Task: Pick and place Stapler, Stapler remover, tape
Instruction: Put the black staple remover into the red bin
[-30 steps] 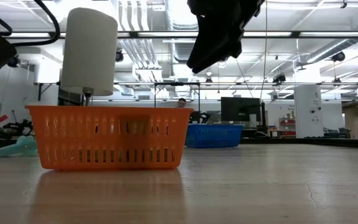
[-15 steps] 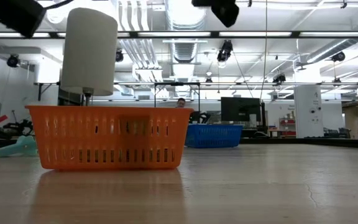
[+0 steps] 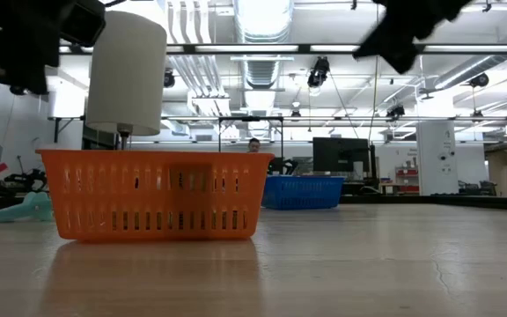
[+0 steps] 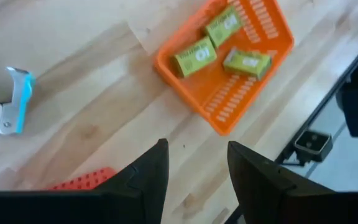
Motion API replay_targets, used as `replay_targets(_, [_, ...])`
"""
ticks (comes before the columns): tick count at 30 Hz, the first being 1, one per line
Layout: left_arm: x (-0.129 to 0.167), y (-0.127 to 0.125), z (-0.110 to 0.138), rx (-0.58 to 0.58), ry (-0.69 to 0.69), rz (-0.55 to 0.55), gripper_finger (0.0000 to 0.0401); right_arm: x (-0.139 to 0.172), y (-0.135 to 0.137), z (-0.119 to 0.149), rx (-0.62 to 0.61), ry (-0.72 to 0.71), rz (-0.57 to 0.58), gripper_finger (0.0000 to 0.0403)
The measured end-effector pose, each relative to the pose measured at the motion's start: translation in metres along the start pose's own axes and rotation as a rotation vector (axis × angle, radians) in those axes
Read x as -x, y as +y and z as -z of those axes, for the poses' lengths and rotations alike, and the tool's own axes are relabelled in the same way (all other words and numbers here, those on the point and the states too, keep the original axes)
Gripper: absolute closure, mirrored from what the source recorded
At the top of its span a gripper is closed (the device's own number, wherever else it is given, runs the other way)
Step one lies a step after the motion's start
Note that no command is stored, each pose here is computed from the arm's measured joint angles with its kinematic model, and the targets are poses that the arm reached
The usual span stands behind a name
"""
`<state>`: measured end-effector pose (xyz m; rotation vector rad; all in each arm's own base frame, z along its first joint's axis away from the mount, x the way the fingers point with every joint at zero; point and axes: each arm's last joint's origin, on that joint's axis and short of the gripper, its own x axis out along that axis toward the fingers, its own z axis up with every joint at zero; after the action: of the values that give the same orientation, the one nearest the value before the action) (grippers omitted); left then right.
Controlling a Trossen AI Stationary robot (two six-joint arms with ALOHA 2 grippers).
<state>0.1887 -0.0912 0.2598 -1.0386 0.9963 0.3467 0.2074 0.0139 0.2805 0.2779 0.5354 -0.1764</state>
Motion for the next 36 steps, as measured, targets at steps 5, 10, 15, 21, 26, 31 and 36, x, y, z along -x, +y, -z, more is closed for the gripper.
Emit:
replay_targets(5, [0.000,0.002,-0.012,0.022,-0.032,-0.003,0.0236,0.013,-0.014,0.031,0.033,0.012,0.024,0.0394])
replay_targets(10, [-0.001,0.004,-0.023,0.043,-0.061,-0.011,0.0236,0.017,-0.021,0.053,0.090,-0.094,-0.078,0.0394])
replay_targets(15, [0.000,0.007,-0.031,0.068,-0.084,-0.018,0.0236,0.018,-0.030,0.075,0.104,-0.223,-0.115,0.0394])
replay_targets(21, [0.000,0.007,-0.034,0.078,-0.091,-0.020,0.0236,0.017,-0.042,0.106,0.198,-0.205,-0.079,0.0394])
replay_targets(26, [0.000,0.010,-0.039,0.051,-0.103,-0.030,0.0236,0.017,-0.046,0.118,0.185,-0.242,-0.103,0.0394])
replay_targets(31, [0.004,0.023,-0.046,0.056,-0.102,-0.132,0.0236,0.022,-0.048,0.121,0.175,-0.353,-0.129,0.0394])
replay_targets(36, [0.012,0.039,-0.053,0.025,-0.072,-0.227,0.0236,0.022,-0.052,0.132,0.148,-0.534,-0.174,0.0394])
